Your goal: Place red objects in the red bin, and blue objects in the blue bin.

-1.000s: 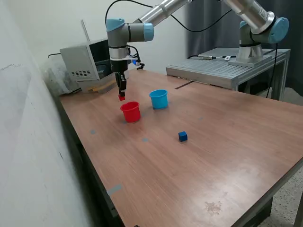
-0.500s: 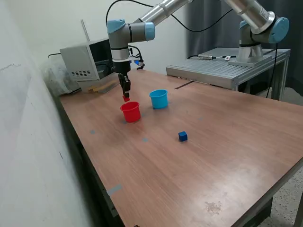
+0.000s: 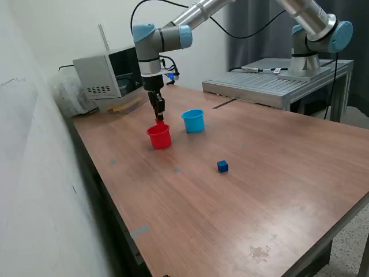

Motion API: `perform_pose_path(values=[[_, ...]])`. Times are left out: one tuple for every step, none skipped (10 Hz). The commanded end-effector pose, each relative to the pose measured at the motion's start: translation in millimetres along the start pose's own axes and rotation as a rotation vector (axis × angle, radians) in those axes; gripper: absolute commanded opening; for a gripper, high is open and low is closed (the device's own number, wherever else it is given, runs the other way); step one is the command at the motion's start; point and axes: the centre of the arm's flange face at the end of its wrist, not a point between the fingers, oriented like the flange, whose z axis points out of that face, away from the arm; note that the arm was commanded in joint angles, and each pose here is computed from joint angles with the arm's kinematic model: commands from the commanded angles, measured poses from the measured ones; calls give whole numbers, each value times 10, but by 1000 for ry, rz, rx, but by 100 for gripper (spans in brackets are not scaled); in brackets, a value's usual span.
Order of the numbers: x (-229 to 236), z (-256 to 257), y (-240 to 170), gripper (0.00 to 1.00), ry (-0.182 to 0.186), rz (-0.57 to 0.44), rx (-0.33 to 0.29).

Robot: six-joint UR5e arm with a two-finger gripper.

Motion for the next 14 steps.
perform_pose_path(values=[[261, -93, -70, 0, 33, -36, -3], [275, -96, -70, 0, 34, -38, -5], [263, -97, -67, 0, 34, -36, -7], [265, -75, -65, 0, 34, -36, -5], [252, -63, -62, 0, 33, -35, -5], [227, -63, -49, 0, 32, -33, -11], [187, -70, -38, 0, 28, -30, -15], [174, -83, -29, 0, 28, -28, -18], [160, -77, -30, 0, 26, -27, -18], [149, -72, -30, 0, 26, -25, -19], [149, -77, -26, 0, 27, -26, -24], [149, -70, -30, 0, 26, -26, -22], [137, -69, -29, 0, 25, -26, -22], [137, -69, -29, 100, 25, -26, -22]])
